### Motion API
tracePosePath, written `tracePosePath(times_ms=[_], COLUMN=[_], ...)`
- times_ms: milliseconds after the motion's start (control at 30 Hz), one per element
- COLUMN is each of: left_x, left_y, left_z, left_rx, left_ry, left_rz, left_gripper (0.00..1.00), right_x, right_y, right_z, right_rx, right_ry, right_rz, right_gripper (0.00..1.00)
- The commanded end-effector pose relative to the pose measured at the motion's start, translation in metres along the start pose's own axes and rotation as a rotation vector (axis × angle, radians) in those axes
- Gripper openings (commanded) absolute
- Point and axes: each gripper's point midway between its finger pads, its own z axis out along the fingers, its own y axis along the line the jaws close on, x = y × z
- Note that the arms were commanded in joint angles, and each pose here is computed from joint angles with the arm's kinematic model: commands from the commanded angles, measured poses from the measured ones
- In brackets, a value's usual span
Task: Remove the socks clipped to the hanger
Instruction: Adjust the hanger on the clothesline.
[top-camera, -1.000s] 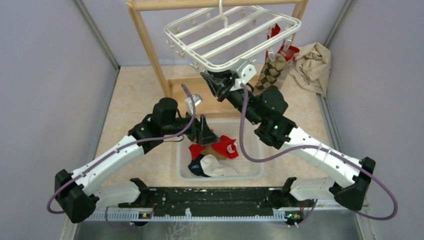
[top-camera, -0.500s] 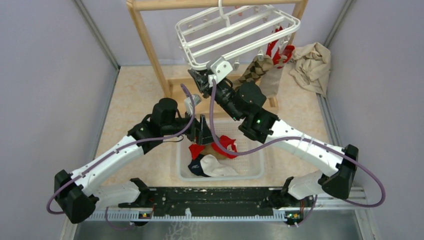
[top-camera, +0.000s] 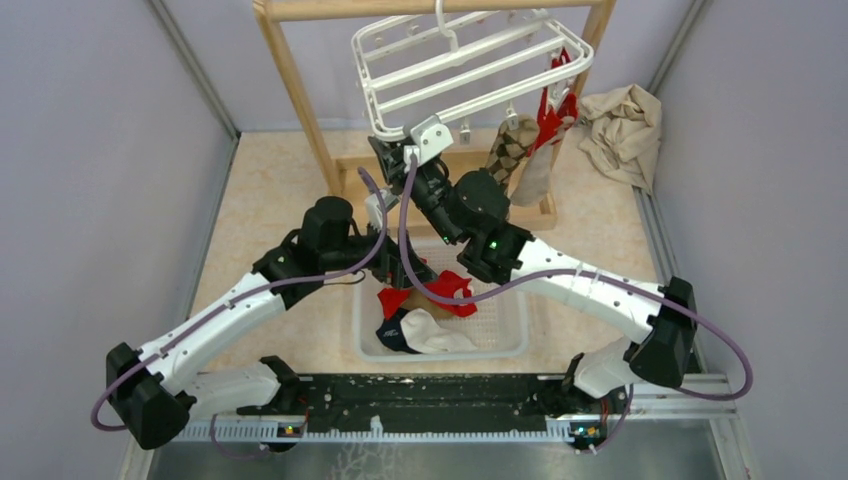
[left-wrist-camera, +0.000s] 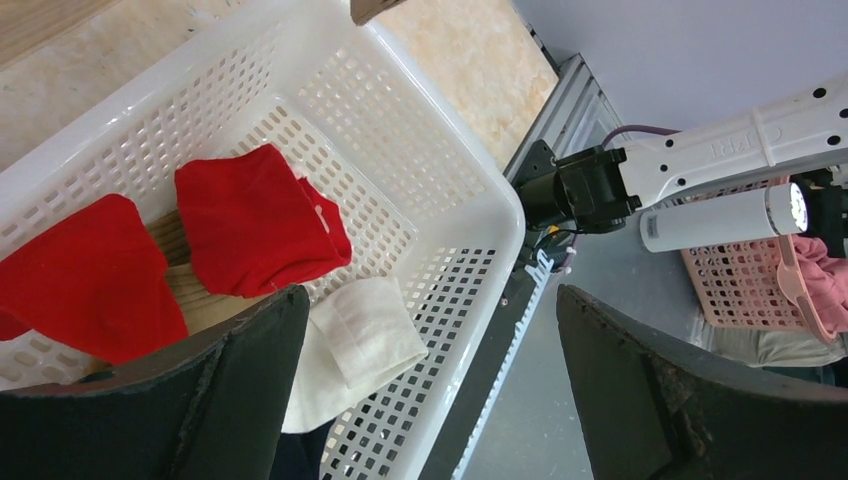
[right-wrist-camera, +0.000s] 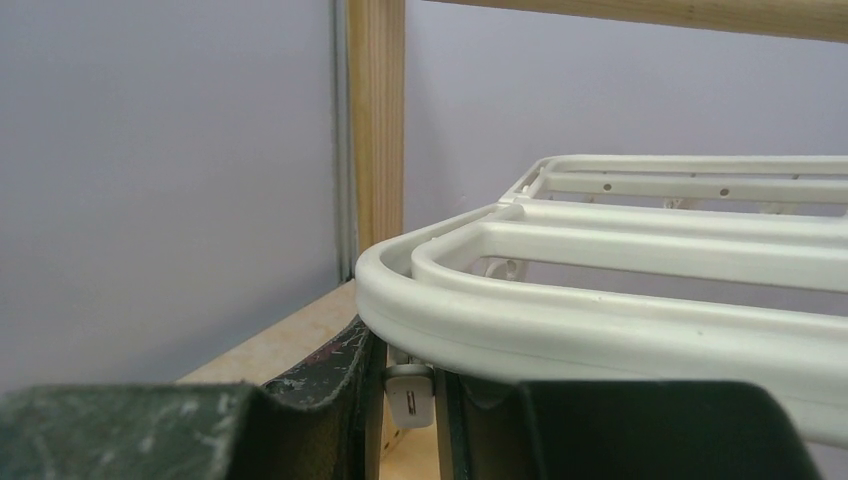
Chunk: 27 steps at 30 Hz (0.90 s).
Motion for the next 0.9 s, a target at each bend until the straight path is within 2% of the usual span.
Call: tracePosePath(times_ms=[0,267,500,867], left_x=[0.0,-0.002,-0.001,-0.002], left_y=[0.0,0.003,0.005,0.005], left_z=[-0.007,-0.014,-0.014,-0.013], left_rx=[-0.018,-0.051,-0.057,-0.059], left_ry=[-0.014,-0.044,-0.051,-0.055], left_rz=[0.02,0.023,0.015,0.008], left_gripper=[0.99,0.99,0.99,0.99], right_x=[0.012,0.025,0.028,0.033], right_y=[0.014,0.038,0.045,0.041], right_z=[0.008,0.007,-0.011,-0.062], right_rx=[-0.011,-0.12,-0.188,-0.238], right_ry=[0.015,0.046,0.07,0.124], right_rz=[0.049,0.048,0.071,0.175], right_gripper=[0.2,0.27,0.4,0.41])
